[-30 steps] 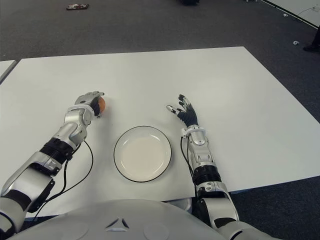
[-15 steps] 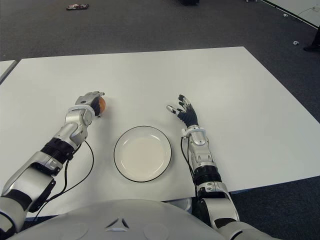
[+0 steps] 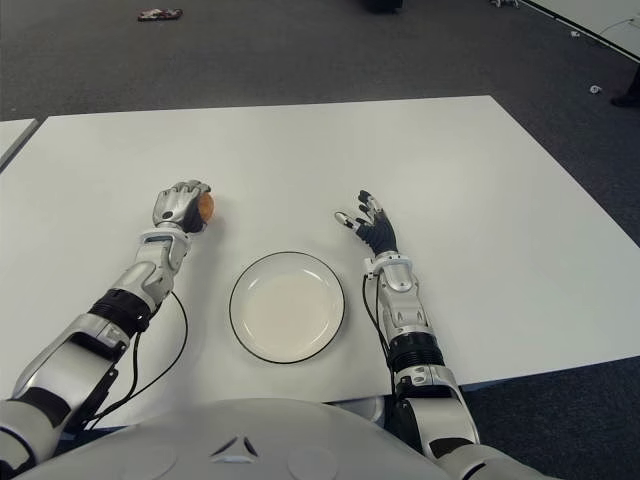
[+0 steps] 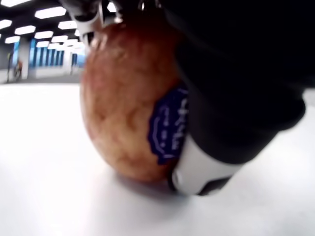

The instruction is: Put the apples into the plate.

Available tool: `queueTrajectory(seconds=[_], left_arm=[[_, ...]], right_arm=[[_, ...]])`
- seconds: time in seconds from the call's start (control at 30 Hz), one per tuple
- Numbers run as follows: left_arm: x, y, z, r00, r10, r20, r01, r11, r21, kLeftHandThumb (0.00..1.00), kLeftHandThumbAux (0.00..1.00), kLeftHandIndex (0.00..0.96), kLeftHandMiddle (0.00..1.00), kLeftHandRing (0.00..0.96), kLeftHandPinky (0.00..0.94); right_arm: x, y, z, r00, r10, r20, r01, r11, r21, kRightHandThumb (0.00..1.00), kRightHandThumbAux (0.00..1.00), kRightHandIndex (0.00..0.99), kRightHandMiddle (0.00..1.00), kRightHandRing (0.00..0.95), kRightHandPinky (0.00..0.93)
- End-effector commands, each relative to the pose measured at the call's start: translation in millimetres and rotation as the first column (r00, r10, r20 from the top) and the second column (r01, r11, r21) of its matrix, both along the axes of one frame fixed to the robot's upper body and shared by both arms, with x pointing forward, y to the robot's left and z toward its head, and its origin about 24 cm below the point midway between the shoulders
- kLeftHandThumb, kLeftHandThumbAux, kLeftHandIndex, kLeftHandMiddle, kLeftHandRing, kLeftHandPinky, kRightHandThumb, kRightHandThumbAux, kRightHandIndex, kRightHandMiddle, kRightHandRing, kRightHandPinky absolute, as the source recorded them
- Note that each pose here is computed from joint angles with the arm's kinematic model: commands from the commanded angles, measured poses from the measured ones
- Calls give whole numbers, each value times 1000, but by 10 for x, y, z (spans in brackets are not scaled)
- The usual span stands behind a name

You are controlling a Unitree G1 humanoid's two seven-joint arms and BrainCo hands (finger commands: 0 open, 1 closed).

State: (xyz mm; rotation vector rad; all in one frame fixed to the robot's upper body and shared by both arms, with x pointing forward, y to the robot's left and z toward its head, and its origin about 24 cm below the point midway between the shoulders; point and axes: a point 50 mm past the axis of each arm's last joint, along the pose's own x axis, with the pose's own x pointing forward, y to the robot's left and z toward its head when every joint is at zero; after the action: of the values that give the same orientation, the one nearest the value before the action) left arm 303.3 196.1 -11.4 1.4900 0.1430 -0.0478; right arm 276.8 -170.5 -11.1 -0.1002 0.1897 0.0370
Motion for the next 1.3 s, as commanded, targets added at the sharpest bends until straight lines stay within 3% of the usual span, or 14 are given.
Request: queueTrajectory(seconds=[0.03, 0.4, 1.3], left_arm=[[-195, -23, -309, 998, -26, -61, 26, 1000, -13, 829, 657, 410, 536, 699, 766], [-204, -33, -360, 998, -55, -12, 54, 996, -67, 845, 667, 404, 532, 790, 832], [-177, 12, -350, 999, -18, 36, 22, 992, -125, 849, 664, 419, 549, 803, 812]], right_arm=[[-31, -2, -45, 1000, -3, -28, 3, 1000, 0, 145, 673, 0, 0, 0, 48], [-36, 9, -44, 1000, -1, -26, 1, 1000, -1, 131, 671, 0, 0, 0, 45], [-30, 20, -49, 1000, -1, -27, 2, 1000, 5, 139, 669, 0, 0, 0, 43]])
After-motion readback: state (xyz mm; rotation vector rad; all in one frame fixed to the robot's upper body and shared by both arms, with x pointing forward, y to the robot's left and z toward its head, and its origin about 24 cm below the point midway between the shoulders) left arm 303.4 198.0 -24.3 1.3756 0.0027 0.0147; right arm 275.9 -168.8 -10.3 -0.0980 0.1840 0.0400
